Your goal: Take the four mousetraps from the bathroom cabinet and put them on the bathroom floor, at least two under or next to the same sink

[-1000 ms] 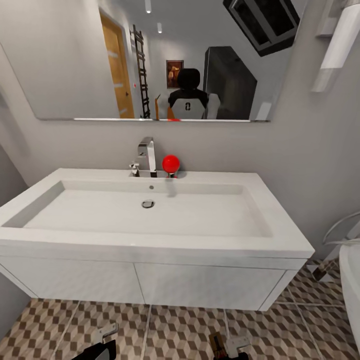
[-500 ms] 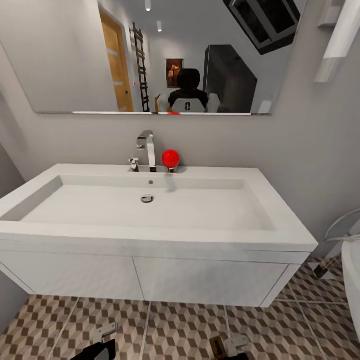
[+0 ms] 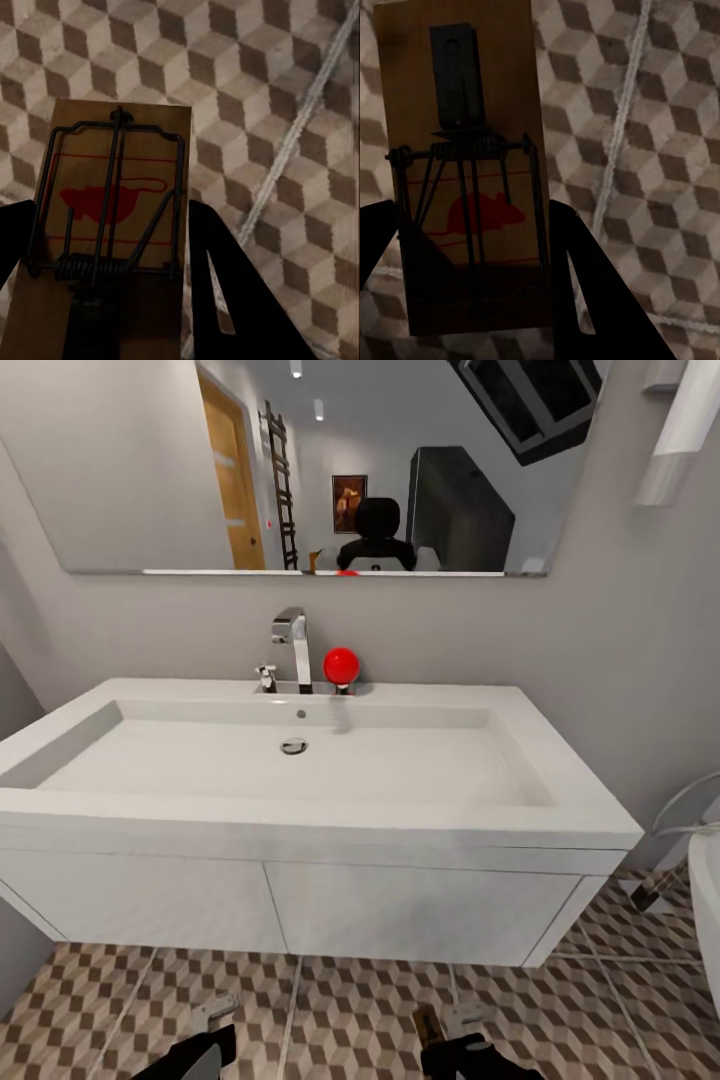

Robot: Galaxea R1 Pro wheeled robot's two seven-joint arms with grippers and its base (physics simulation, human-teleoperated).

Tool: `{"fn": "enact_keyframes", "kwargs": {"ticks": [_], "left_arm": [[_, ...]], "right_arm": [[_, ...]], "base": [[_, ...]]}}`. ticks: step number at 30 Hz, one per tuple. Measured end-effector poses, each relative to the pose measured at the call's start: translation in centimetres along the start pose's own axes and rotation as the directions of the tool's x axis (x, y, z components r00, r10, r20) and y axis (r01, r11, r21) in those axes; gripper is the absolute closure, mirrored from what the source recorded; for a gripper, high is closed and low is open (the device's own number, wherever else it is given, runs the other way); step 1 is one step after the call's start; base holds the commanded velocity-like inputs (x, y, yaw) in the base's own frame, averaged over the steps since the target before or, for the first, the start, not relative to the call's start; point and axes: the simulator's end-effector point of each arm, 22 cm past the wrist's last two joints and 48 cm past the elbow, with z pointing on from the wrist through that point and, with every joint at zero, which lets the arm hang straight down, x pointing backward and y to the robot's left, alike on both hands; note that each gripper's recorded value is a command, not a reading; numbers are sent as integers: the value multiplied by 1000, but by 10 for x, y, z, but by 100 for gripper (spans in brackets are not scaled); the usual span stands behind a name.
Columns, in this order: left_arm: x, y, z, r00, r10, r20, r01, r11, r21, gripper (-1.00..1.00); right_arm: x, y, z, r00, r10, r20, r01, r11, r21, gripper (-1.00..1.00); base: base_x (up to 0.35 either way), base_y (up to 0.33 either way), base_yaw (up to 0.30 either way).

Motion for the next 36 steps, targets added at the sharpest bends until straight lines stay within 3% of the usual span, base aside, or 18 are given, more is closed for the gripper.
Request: {"fn": "enact_keyframes", "kwargs": {"ticks": [3, 7, 12, 36], "left_arm": [[-19, -20, 0, 999, -3, 43, 2, 999, 37, 100], [-53, -39, -1, 994, -20, 109, 12, 997, 78, 100], [-82, -52, 2, 988, -34, 153, 19, 995, 98, 100], [-59, -36, 51, 988, -33, 154, 22, 997, 73, 100]], "right_arm": [[-6, -1, 5, 1000, 9, -6, -9, 1000, 1, 100], [-18, -3, 12, 998, 62, -6, -62, 998, 1, 100], [-32, -6, 19, 998, 69, 10, -69, 998, 4, 100], [-32, -10, 62, 996, 75, 41, -76, 997, 10, 100]], "base": [[0, 0, 0], [0, 0, 0], [0, 0, 0], [0, 0, 0]]}}
